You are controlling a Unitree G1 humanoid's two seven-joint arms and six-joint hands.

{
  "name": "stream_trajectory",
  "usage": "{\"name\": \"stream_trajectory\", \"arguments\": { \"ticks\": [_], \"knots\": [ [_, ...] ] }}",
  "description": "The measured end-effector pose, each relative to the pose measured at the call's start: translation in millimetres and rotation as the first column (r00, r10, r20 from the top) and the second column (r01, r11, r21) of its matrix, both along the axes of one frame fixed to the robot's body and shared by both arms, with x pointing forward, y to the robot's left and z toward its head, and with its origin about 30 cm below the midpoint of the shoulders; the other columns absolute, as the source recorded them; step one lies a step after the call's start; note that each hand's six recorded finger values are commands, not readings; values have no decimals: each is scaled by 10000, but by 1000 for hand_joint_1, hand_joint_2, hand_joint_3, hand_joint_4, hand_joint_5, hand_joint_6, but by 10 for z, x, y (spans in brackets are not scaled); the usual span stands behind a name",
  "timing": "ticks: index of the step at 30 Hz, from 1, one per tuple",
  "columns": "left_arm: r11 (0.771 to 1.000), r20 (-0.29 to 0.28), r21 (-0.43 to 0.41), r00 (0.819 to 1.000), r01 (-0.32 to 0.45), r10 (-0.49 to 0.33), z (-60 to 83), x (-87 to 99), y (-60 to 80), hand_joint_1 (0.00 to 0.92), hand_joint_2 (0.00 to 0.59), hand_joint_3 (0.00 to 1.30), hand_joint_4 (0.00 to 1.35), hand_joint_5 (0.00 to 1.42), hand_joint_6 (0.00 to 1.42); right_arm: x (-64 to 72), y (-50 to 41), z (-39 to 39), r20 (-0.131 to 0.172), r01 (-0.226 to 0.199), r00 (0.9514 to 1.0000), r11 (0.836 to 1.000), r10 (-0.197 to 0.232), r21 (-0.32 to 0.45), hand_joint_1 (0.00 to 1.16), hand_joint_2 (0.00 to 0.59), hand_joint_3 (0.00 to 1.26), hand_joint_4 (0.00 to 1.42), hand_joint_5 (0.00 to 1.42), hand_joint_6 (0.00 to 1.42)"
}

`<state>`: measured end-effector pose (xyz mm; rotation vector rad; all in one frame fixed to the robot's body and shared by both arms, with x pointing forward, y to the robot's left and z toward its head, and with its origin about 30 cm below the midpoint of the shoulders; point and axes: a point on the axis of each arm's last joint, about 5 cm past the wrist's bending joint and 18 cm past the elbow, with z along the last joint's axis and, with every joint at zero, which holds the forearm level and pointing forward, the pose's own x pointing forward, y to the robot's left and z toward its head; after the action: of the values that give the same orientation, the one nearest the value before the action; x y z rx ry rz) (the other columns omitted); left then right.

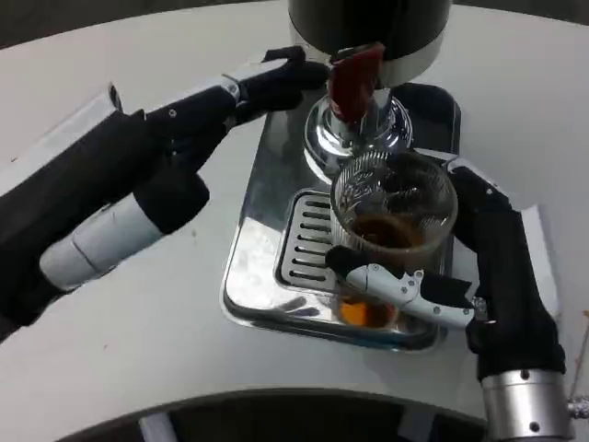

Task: Grasp the cup under the faucet to collect the drink, then remove the cup.

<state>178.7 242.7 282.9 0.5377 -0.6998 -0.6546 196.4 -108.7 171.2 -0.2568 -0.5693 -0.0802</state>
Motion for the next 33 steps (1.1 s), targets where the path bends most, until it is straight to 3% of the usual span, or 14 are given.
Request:
{"name": "stream_trajectory", "arguments": {
  "ticks": [11, 20, 28, 33],
  "knots": [
    [9952, -70, 879, 9990, -432, 440, -72, -265, 151, 0, 80, 150, 0, 76, 22, -179, -79, -6, -268, -73, 9996, 10000, 72, -32, 1012, 151, 715, 766, 897, 815],
    [9893, 141, 1361, 9986, -529, 514, -110, -410, 204, 0, 80, 143, 0, 76, 25, -416, -176, 82, -282, -352, 9990, 9991, 345, -232, 1009, 148, 716, 766, 897, 815],
    [9808, 600, 1835, 9966, -665, 563, -73, -480, 246, 0, 80, 141, 0, 76, 25, -618, -253, 168, -493, -789, 9958, 9962, 771, -372, 1004, 148, 720, 766, 897, 815],
    [9603, 1545, 2608, 9862, -989, 596, -29, -565, 272, 0, 80, 135, 0, 76, 26, -741, -314, 209, -676, -971, 9933, 9941, 938, -474, 1002, 150, 721, 766, 897, 815]
  ]
}}
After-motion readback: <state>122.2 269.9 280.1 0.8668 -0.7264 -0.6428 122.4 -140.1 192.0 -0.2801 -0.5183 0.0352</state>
